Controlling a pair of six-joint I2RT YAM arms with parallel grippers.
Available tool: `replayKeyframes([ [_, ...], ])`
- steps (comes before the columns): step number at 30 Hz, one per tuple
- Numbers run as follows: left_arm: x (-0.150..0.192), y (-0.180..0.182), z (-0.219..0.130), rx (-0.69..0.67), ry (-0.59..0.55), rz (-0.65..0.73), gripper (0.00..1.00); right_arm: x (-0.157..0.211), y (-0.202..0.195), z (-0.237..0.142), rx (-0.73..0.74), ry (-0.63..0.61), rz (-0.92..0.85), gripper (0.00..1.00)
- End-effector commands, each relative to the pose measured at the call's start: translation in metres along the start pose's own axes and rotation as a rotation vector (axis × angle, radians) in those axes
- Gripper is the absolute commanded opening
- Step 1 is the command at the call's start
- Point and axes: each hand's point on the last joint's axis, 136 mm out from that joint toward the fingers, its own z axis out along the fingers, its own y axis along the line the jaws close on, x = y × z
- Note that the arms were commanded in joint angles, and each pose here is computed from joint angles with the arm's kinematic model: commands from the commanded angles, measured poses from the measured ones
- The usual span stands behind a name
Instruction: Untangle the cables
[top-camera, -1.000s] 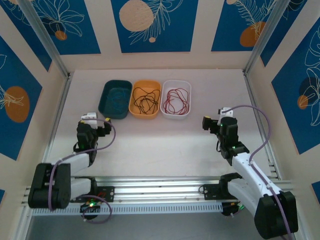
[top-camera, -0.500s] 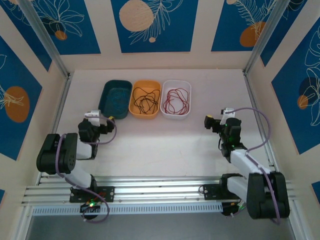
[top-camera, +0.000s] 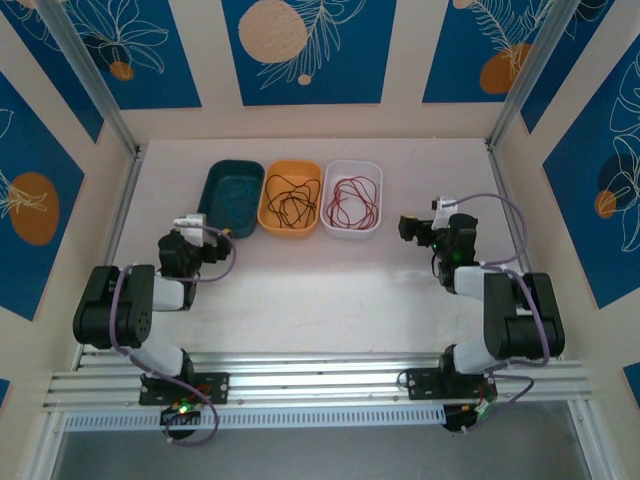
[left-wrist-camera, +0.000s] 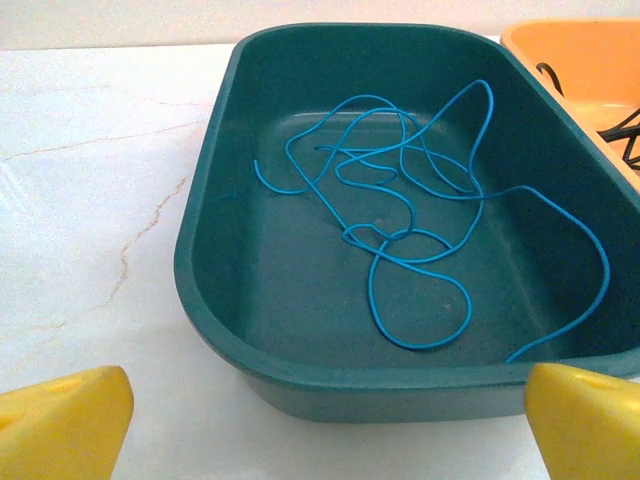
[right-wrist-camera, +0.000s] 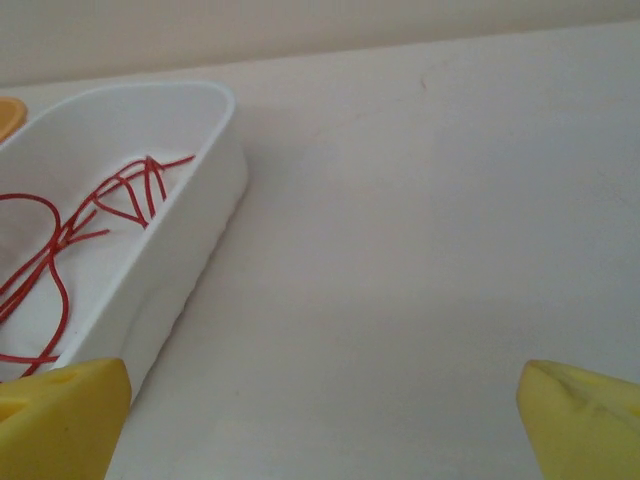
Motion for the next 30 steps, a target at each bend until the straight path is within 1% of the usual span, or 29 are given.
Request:
replayKeyframes([
  [1,-0.012,-0.006,0.001,0.030,-0.026,0.020,1.00,0.009,0.010,-0.004,-0.063,-0.022,-0.032,0.99],
  [2,-0.012,-0.007,0.001,0.032,-0.028,0.021,1.00,0.008,0.007,-0.002,-0.053,-0.034,-0.022,0.99],
  [4,-0.011,-0.007,0.001,0.031,-0.026,0.021,1.00,0.008,0.003,0.001,-0.028,0.001,-0.006,0.99],
  [6,-0.012,-0.006,0.001,0.031,-0.026,0.021,1.00,0.008,0.003,0.002,-0.020,-0.007,-0.015,0.99],
  [11,-0.011,-0.007,0.001,0.031,-0.026,0.022,1.00,0.009,0.014,-0.001,-0.108,-0.010,-0.032,0.99],
  [30,-0.011,-0.006,0.001,0.029,-0.023,0.020,1.00,0.009,0.015,0.000,-0.089,-0.008,-0.042,0.99],
])
